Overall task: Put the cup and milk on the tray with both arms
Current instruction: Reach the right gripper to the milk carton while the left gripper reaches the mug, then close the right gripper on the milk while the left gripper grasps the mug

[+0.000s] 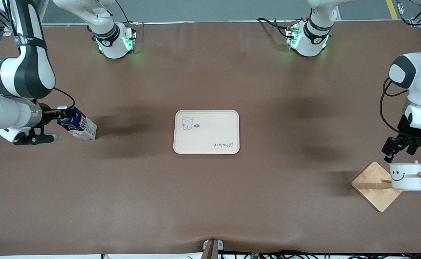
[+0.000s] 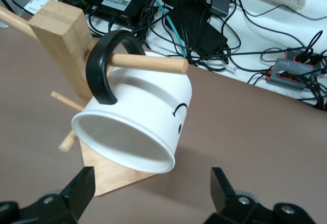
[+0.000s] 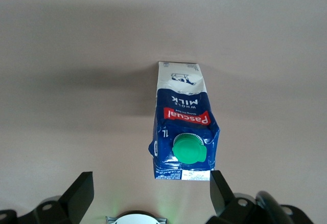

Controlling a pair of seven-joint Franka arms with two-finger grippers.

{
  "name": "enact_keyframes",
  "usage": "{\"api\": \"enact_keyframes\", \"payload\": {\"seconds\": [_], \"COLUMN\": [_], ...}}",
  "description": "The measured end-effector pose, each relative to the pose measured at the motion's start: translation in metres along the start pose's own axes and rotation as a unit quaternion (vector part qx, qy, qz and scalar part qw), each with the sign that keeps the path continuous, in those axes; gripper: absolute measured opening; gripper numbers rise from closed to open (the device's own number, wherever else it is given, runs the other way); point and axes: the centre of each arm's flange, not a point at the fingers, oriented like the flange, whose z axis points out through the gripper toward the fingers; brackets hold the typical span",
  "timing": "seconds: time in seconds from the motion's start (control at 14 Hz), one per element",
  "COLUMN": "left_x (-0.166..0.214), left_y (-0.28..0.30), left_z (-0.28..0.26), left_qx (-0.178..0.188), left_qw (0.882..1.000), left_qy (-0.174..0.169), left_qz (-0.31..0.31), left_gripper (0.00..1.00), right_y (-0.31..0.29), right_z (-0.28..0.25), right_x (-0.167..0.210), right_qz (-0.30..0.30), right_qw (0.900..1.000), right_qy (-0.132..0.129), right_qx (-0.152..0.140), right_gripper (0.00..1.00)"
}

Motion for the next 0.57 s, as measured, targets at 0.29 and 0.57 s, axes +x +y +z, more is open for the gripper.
{"api": "enact_keyframes", "payload": {"seconds": [0.29, 0.57], "left_x": [-0.004, -0.008], "left_y": [0.002, 0.002], "left_z": [0.013, 0.029], "left_qx": [-0.011, -0.018], "left_qw": [1.000, 0.999], "left_qy": [0.016, 0.023], "left_qz": [-0.013, -0.017], "left_gripper": [0.87, 0.73], "right_y": [-0.001, 0.003], "right_z": [0.026, 0.039], "right_x": [0.004, 0.004], "right_qz": [-0.002, -0.002], "right_qw": [1.000, 1.000], "right_qy": [0.008, 0.006], "right_qx": [0.000, -0.011], "right_gripper": [1.00, 1.00]}}
